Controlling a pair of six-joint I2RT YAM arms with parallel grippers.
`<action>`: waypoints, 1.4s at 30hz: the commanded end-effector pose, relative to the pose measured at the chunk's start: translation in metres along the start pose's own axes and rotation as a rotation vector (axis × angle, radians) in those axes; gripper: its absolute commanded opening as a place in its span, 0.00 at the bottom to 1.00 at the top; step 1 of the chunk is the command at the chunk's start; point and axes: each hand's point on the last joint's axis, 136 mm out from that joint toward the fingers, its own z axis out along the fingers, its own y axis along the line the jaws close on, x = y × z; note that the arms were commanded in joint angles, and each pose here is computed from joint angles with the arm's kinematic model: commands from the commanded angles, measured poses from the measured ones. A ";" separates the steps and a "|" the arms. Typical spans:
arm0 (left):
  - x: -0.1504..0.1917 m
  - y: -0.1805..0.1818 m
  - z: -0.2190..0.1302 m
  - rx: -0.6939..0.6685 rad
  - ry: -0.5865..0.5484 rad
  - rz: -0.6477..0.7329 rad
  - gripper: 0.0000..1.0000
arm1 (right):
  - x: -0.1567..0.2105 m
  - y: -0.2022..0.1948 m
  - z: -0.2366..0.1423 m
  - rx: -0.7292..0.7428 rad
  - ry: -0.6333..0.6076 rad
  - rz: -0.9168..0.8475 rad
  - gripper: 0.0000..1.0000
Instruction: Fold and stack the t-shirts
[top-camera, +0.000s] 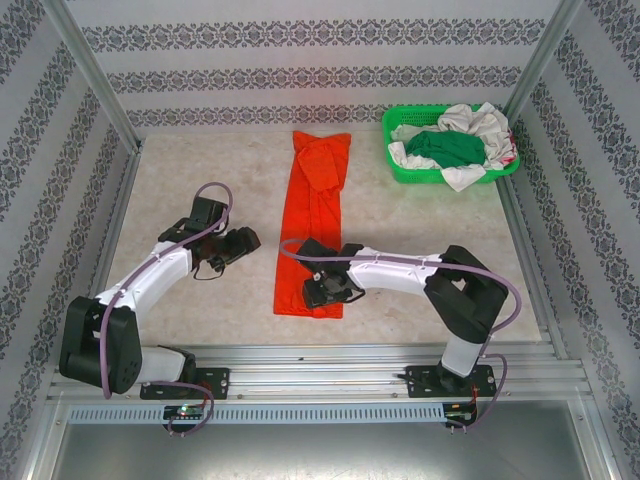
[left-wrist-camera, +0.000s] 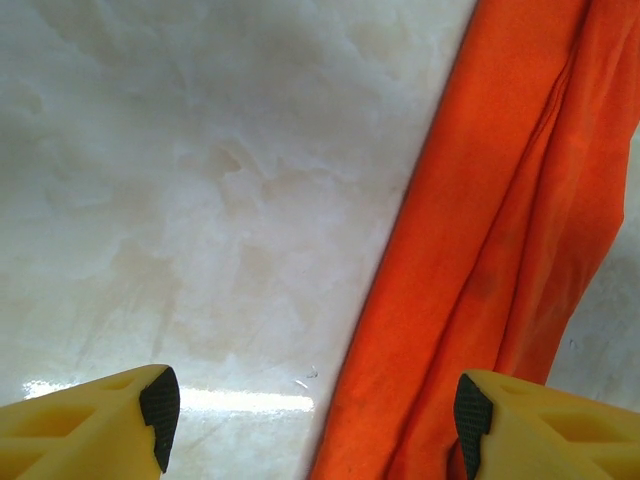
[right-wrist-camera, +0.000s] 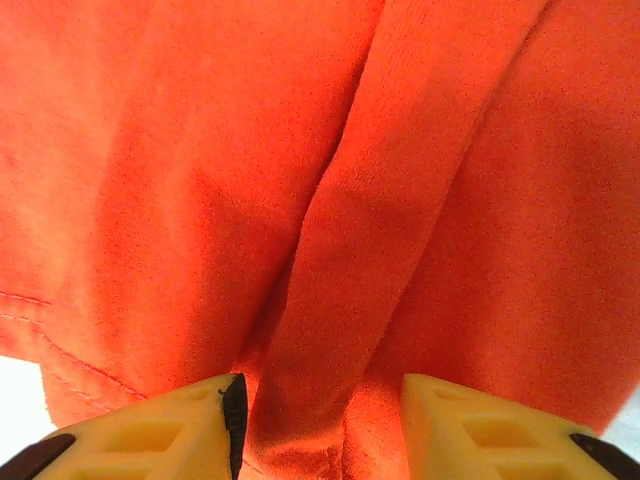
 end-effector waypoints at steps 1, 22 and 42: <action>0.001 0.002 -0.003 0.005 -0.005 -0.001 0.74 | 0.008 0.002 0.007 -0.008 0.058 0.023 0.42; 0.003 0.005 0.001 0.000 0.006 -0.014 0.74 | -0.007 0.025 -0.014 -0.072 -0.029 -0.010 0.09; 0.006 0.003 0.014 0.021 0.038 -0.023 0.74 | -0.026 0.030 -0.035 -0.250 -0.150 0.055 0.62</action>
